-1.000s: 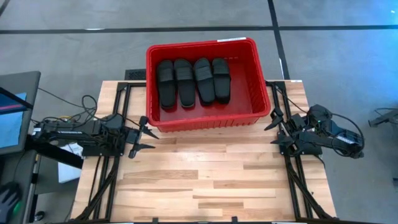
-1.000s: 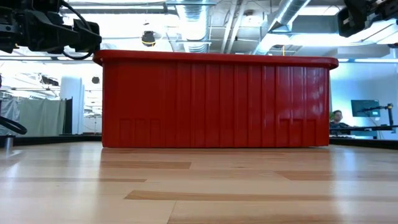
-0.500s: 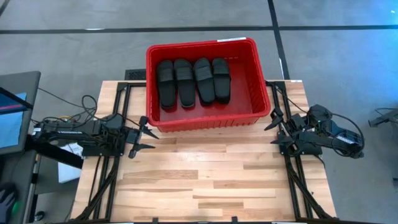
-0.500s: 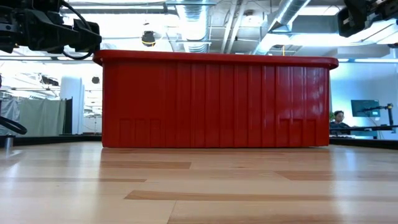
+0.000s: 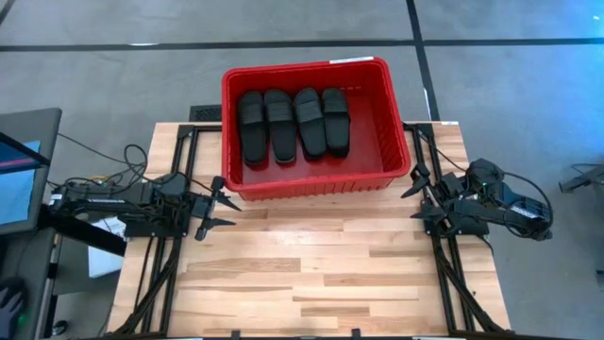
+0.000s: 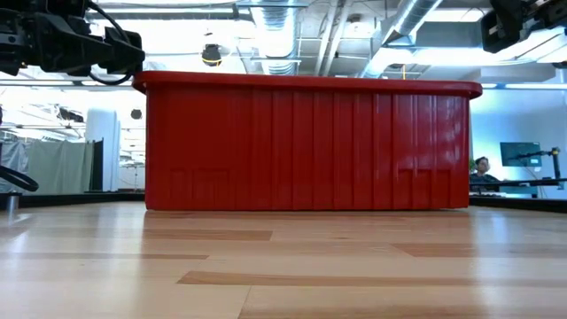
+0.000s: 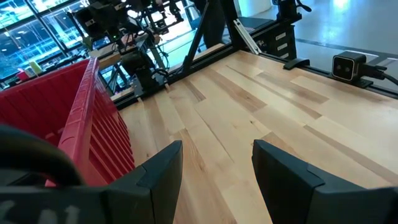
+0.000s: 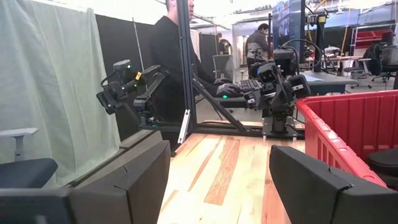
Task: Pick and place slides into bin
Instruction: Return to Home Position
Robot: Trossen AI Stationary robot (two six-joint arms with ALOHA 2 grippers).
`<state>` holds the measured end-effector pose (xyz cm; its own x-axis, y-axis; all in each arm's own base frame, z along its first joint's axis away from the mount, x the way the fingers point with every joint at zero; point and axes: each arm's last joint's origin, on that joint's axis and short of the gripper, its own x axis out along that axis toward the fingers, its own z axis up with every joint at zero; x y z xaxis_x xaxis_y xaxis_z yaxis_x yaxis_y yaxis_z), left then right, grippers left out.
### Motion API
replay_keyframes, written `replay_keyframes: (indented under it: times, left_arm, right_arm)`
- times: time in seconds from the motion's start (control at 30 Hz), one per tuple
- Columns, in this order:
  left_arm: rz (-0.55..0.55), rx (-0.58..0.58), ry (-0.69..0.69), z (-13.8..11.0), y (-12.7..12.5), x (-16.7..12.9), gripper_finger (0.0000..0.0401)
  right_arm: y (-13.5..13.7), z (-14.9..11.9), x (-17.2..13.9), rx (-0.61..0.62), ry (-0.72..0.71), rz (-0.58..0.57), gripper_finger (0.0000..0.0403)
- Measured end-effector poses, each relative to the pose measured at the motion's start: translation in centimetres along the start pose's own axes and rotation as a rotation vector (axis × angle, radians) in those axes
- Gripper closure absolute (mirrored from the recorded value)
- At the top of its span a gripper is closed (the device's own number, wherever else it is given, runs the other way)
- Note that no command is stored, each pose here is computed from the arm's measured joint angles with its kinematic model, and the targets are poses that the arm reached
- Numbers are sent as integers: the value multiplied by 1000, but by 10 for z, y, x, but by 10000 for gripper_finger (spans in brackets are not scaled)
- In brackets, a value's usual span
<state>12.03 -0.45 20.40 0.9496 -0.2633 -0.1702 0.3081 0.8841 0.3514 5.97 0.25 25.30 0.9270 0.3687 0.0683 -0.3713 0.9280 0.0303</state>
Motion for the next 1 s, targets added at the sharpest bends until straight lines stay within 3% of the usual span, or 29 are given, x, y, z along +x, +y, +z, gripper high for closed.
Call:
replay_keyframes:
  times: [1.0]
  left_arm:
    - [0, 4, 1, 0, 0, 0, 218]
  right_arm:
    - [0, 0, 0, 0, 0, 0, 143]
